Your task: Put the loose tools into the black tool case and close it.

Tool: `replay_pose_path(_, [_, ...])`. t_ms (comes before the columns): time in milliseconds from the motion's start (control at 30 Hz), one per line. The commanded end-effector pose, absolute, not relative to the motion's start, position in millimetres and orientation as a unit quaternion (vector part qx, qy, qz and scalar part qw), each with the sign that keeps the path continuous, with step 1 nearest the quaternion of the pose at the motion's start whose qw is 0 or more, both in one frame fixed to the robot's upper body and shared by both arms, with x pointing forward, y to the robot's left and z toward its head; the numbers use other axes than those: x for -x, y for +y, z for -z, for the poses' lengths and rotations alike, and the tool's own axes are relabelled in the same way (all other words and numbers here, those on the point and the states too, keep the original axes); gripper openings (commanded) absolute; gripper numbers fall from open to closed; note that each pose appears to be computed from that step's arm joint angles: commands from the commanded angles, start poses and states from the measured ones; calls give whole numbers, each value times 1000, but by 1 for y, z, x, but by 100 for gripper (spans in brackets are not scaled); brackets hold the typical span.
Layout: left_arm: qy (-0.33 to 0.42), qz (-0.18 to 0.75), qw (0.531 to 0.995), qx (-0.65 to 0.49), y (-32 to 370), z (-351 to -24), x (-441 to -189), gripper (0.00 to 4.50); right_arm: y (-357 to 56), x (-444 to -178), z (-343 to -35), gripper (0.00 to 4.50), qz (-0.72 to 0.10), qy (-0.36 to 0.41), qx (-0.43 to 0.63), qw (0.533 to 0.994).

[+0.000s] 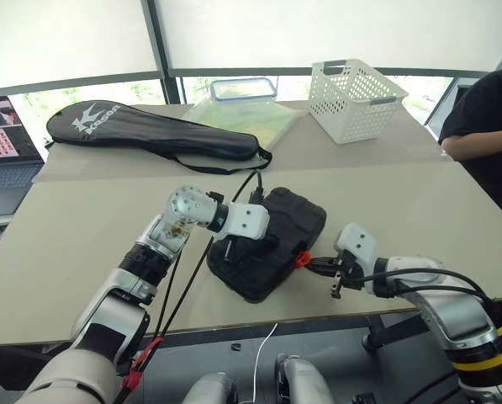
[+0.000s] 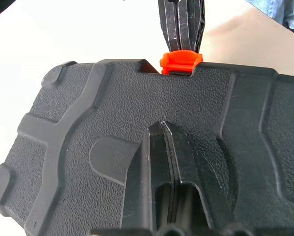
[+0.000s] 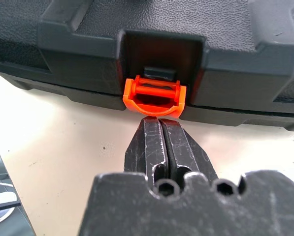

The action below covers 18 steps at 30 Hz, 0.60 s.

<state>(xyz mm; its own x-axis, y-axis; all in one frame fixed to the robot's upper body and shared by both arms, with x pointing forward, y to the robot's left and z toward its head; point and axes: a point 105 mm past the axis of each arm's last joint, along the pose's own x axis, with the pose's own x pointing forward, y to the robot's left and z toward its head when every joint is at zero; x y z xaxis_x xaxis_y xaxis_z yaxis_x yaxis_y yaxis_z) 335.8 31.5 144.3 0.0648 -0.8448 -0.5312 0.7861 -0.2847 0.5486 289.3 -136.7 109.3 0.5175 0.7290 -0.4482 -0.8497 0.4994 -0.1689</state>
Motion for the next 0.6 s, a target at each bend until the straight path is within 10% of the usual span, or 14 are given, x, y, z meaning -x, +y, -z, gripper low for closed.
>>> replay_pose_path(33, [37, 701, 572, -424, 38, -102, -328, 3, -116, -294, -156, 0, -486, 59, 204, 848])
replay_pose_path(533, [42, 671, 611, -418, 52, -110, -339, 3, -129, -288, -150, 0, -485, 87, 216, 843])
replay_pose_path(600, [45, 652, 648, -391, 66, -122, -345, 53, -143, -282, -156, 58, -486, 96, 203, 845])
